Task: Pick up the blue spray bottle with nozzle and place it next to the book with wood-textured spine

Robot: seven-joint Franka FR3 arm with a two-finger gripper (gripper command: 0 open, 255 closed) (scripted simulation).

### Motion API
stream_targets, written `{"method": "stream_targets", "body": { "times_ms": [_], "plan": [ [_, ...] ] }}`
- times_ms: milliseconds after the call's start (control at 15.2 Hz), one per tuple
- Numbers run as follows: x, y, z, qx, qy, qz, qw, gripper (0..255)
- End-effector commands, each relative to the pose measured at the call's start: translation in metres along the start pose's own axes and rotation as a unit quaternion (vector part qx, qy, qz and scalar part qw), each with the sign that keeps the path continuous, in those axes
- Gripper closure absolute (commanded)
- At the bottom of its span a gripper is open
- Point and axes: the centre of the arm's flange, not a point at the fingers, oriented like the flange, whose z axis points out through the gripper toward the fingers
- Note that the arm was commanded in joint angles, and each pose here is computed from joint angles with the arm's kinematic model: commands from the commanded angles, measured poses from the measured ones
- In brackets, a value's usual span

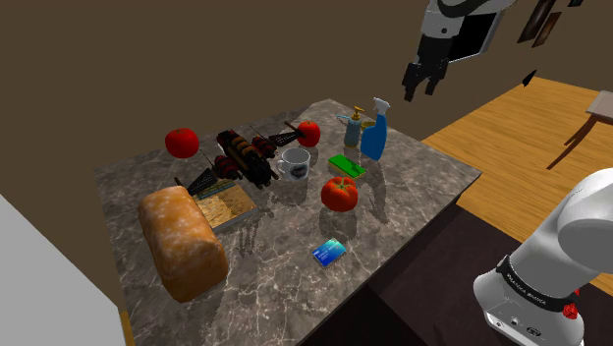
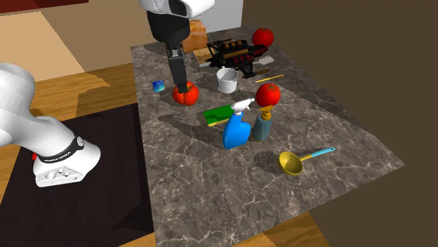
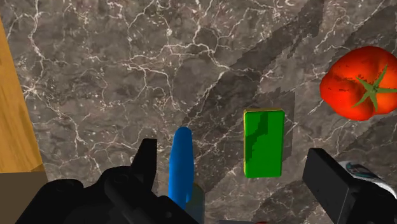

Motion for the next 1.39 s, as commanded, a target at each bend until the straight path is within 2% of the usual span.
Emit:
{"method": "stream_targets", "body": {
  "times_ms": [0, 660, 1188, 1320],
  "plan": [
    [0.025, 0.008, 0.011, 0.002, 0.000, 0.000, 1.0000, 0],
    [0.141, 0.043, 0.067, 0.016, -0.001, 0.000, 0.9999, 0],
    [0.142, 0.042, 0.108, 0.016, -0.001, 0.000, 0.9999, 0],
    [0.142, 0.042, 0.108, 0.016, -0.001, 0.000, 0.9999, 0]
  ]
}}
